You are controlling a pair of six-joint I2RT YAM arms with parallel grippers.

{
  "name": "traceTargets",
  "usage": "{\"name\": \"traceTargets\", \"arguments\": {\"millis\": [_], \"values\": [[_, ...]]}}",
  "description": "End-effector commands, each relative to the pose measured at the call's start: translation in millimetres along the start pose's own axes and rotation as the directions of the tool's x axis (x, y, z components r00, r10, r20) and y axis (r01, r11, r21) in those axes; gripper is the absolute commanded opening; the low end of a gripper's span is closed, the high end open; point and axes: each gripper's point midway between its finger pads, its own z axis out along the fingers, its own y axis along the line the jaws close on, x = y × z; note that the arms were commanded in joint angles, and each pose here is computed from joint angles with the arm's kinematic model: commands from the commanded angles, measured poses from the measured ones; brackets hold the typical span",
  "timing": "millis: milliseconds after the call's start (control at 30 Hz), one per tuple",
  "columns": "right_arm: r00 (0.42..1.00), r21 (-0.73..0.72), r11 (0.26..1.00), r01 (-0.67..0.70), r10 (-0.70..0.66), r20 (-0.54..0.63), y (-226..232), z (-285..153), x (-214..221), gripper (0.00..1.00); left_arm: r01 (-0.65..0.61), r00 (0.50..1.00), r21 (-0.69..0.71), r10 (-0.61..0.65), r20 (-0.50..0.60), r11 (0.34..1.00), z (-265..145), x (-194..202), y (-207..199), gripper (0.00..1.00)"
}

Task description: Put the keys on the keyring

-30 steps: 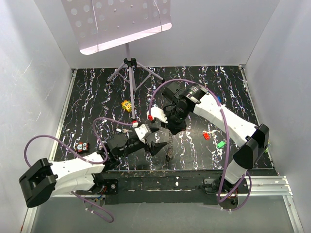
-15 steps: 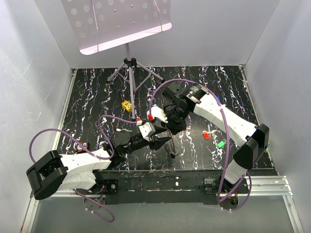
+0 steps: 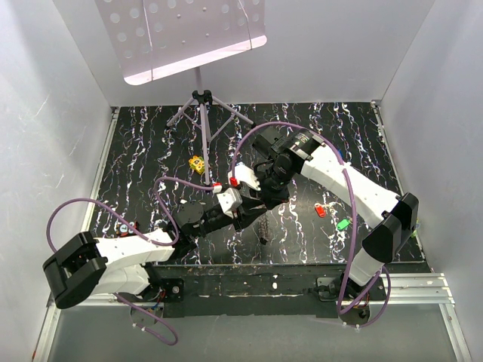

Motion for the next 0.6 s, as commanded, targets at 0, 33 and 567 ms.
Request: {"name": "traceTargets", "arguments": {"millis": [0,33,567], "values": [[1.000,-0.044,0.999,-0.002,0.002,0.014,22,-18,-4,0.01,-0.008,1.000,0.012,0.008,-0.002,1.000,3,-3,0,0.25],[1.000,-0.047,0.999,-0.004,0.005,0.009,22,-17,-3,0.01,-0.008,1.000,0.012,0.009,-0.005,1.000,3,-3,0,0.25],[1.000,-0.055,0.998,0.001,0.000,0.020,24,-17,-4,0.01,-0.021,0.996,-0.017,0.023,0.081,1.000,-15,-18,0,0.37]]}}
